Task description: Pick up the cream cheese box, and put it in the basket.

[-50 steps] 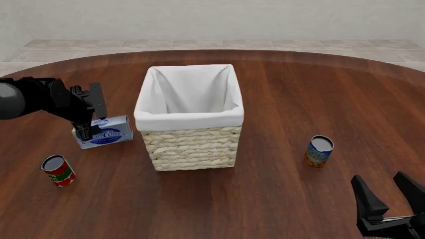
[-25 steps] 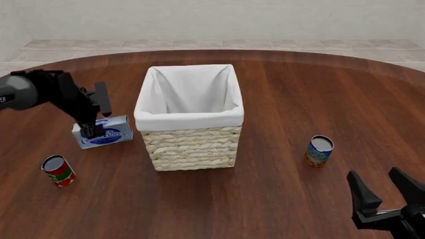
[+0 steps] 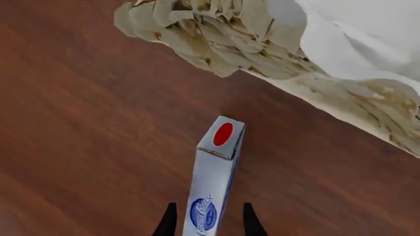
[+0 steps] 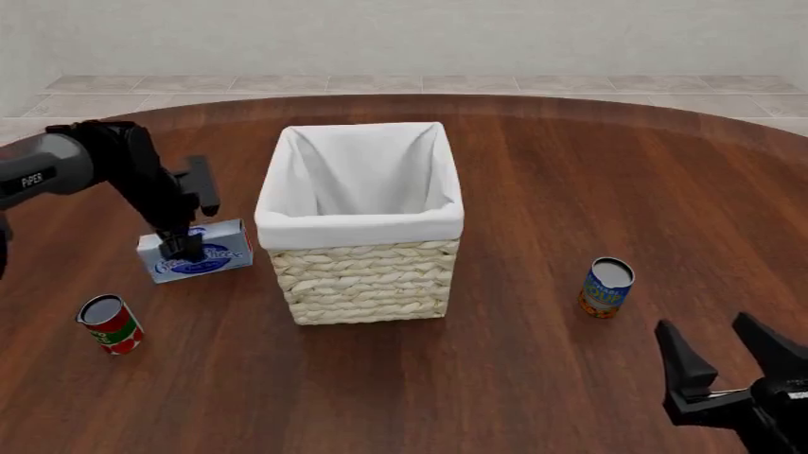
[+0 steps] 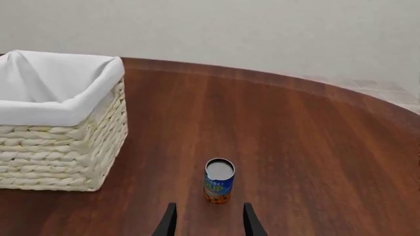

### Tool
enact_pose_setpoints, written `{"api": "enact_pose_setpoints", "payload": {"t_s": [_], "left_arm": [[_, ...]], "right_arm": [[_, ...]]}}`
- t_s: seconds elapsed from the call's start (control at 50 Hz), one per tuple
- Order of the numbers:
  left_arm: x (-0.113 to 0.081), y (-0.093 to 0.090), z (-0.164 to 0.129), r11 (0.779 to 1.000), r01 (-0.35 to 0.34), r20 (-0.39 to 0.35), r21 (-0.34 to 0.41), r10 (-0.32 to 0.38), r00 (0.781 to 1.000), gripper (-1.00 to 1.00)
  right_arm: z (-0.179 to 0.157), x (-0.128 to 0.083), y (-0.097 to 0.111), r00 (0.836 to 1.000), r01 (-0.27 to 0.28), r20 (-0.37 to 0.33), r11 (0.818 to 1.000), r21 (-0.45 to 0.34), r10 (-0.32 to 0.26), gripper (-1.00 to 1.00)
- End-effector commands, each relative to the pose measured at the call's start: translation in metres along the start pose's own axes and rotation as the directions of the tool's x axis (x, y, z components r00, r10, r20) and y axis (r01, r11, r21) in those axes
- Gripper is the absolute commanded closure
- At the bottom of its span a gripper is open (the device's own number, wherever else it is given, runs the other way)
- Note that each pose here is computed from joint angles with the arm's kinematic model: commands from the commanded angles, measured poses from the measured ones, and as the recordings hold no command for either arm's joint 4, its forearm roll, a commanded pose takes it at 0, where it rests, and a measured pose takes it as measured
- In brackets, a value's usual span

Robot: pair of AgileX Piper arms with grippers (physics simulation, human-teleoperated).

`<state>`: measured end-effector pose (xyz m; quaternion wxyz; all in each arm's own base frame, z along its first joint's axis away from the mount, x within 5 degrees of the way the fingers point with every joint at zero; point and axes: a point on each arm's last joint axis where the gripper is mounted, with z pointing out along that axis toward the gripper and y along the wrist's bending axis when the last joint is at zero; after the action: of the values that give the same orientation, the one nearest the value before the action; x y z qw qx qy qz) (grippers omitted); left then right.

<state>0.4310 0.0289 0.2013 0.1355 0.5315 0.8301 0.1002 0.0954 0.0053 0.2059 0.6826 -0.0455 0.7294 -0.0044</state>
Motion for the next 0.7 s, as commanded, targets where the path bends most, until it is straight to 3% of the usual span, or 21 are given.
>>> {"api": "enact_pose_setpoints", "payload": {"t_s": [0.02,0.12,0.2,0.38,0.4,0.44,0.58,0.6,0.7], "left_arm": [[-0.006,0.006,0.009,0.996,0.034,-0.031,0.080,-0.032,0.999,-1.00],[-0.003,0.012,0.014,0.995,0.043,-0.037,0.085,-0.040,0.999,-1.00],[0.012,0.015,0.023,0.993,0.051,-0.055,0.107,-0.045,0.997,-1.00],[0.016,0.019,0.027,0.990,0.075,-0.067,0.121,-0.067,0.995,-1.00],[0.007,0.019,0.028,0.983,0.101,-0.080,0.151,-0.090,0.993,-1.00],[0.002,0.025,0.028,0.985,0.104,-0.073,0.137,-0.094,0.993,-1.00],[0.004,0.027,0.030,0.985,0.100,-0.075,0.141,-0.090,0.993,-1.00],[-0.006,0.024,0.038,0.974,0.126,-0.101,0.190,-0.109,0.989,-1.00],[-0.012,0.024,0.040,0.972,0.118,-0.102,0.201,-0.099,0.990,-1.00]], "right_arm": [[0.008,0.001,-0.001,1.000,0.001,-0.012,1.000,0.005,-0.001,-1.00],[0.011,0.002,-0.001,1.000,0.001,-0.015,1.000,0.006,-0.001,-1.00],[0.013,0.003,-0.001,1.000,-0.002,-0.019,1.000,0.008,0.002,-1.00],[0.016,0.003,-0.001,1.000,-0.003,-0.023,1.000,0.007,0.003,-1.00],[0.021,0.005,-0.001,1.000,-0.004,-0.028,1.000,0.010,0.004,-1.00],[0.024,0.006,-0.001,1.000,-0.005,-0.031,1.000,0.010,0.006,-1.00],[0.026,0.007,-0.001,0.999,-0.007,-0.032,1.000,0.011,0.007,-1.00],[0.029,0.008,-0.002,0.999,-0.010,-0.038,1.000,0.015,0.010,-1.00],[0.033,0.010,-0.002,0.999,-0.011,-0.041,1.000,0.019,0.012,-1.00]]}}
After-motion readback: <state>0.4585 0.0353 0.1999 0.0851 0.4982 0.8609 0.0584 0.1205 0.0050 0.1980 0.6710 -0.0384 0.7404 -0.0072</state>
